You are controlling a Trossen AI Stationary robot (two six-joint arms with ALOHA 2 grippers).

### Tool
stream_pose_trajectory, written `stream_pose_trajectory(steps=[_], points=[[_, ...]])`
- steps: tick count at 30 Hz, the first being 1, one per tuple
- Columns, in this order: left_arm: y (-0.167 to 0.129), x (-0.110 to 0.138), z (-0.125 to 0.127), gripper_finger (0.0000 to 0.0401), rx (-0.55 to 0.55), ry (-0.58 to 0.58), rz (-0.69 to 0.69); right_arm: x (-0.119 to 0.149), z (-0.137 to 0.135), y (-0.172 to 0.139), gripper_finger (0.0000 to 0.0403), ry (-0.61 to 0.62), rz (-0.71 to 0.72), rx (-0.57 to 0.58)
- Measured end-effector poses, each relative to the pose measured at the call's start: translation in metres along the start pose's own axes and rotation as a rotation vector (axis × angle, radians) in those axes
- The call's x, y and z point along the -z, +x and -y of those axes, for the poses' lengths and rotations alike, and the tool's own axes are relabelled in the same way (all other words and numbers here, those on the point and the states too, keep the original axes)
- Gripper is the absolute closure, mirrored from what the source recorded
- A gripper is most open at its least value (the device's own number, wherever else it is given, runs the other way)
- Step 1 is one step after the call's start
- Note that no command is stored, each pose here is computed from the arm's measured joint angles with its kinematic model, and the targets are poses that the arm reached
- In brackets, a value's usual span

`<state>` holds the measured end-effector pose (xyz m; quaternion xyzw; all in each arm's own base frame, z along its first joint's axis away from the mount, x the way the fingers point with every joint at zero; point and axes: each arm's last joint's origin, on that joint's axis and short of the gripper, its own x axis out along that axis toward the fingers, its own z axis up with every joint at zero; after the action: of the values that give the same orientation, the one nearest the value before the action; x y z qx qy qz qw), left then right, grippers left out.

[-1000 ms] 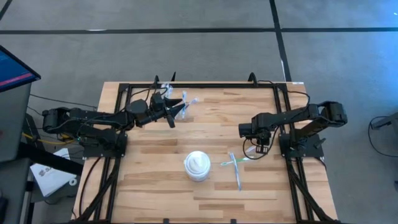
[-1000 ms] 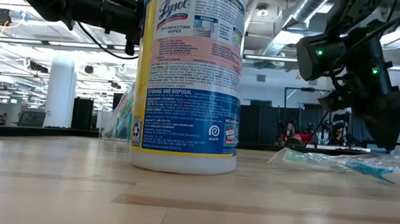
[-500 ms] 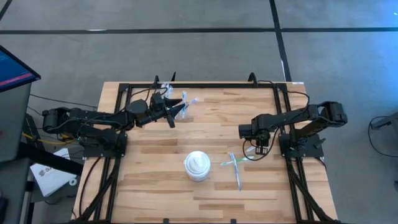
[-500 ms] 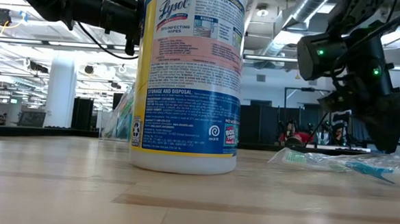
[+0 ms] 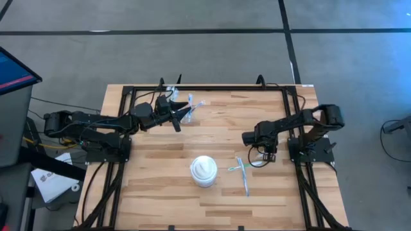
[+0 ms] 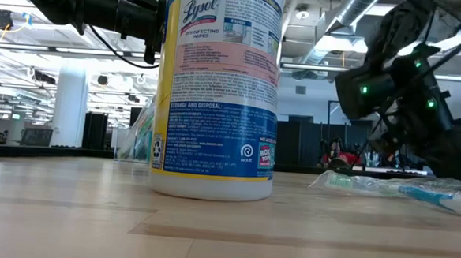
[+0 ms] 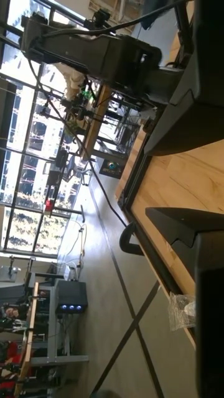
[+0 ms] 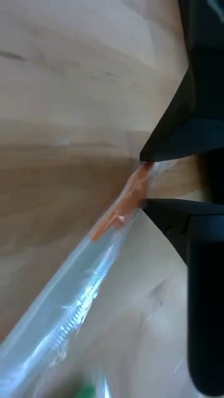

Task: Pick & Place toothbrushing station
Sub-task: Put the orange toothbrush into the transparent organizer

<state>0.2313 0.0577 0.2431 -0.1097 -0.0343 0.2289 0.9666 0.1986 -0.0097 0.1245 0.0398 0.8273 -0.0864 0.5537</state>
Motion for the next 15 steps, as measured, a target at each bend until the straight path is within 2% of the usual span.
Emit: stream_pose_trajectory(steps=[4, 7, 11, 15], points=[[0.000, 0.000, 0.000, 0.0261, 0.000, 0.000, 0.000, -0.004, -0.002, 0.007, 0.0308, -0.006, -0.058, 0.010], [0.000, 0.000, 0.000, 0.0261, 0.000, 0.000, 0.000, -0.006, -0.002, 0.010, 0.0330, -0.008, -0.074, 0.009], [0.000, 0.000, 0.000, 0.0261, 0.000, 0.000, 0.000, -0.007, -0.003, 0.006, 0.0385, -0.008, -0.053, -0.011], [0.000, 0.000, 0.000, 0.0261, 0.000, 0.000, -0.001, -0.012, -0.002, -0.004, 0.0385, -0.001, 0.038, -0.020]])
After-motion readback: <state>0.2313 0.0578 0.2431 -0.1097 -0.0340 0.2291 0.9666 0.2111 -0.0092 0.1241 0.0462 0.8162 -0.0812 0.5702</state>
